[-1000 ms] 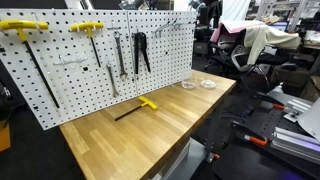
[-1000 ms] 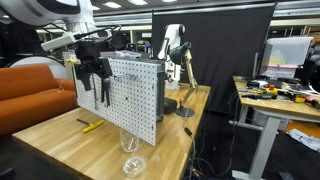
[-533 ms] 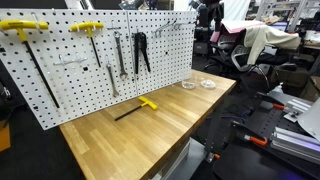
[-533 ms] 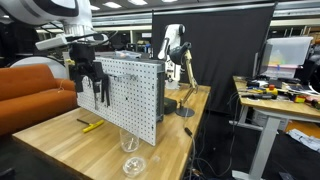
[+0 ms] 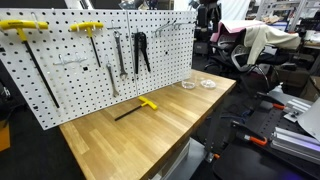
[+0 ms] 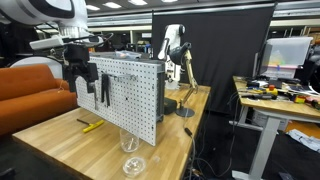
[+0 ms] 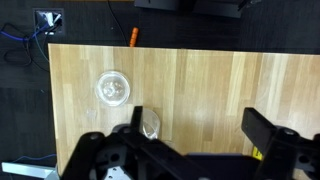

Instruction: Put the object

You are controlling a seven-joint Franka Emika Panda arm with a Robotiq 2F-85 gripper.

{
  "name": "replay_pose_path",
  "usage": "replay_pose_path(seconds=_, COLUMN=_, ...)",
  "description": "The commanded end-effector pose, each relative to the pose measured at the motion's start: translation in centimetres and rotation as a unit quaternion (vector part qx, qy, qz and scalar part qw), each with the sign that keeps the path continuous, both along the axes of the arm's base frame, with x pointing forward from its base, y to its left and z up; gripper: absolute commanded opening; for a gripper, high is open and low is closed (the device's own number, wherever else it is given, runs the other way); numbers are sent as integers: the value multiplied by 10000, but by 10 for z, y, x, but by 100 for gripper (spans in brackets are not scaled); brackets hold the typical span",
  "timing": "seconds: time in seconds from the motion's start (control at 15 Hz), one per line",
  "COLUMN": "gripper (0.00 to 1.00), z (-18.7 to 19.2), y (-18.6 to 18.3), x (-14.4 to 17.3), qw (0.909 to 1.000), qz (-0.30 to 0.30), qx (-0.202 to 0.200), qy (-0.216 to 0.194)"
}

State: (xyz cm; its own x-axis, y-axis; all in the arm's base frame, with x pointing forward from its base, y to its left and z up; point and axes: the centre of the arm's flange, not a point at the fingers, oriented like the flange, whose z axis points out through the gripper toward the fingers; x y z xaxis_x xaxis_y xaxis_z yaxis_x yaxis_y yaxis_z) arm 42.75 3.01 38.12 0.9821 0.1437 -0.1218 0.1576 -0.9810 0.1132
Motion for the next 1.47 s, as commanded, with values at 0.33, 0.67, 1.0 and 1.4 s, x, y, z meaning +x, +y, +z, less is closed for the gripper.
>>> replay_pose_path(seconds=0.33, gripper=100, z=-7, y=11, x=1, qw=9997, qz=76, qx=212, qy=-3)
replay_pose_path(seconds=0.67, gripper=100, z=-49, y=104, x=10, qw=9979, qz=-215, qx=605, qy=7)
replay_pose_path(seconds=1.0, gripper=100, z=-68, y=151, x=6, qw=9984, qz=-292, qx=370, qy=-319)
replay_pose_path(seconds=1.4, gripper=100, z=-78, y=152, x=19, qw=9978, qz=-526, qx=223, qy=-335)
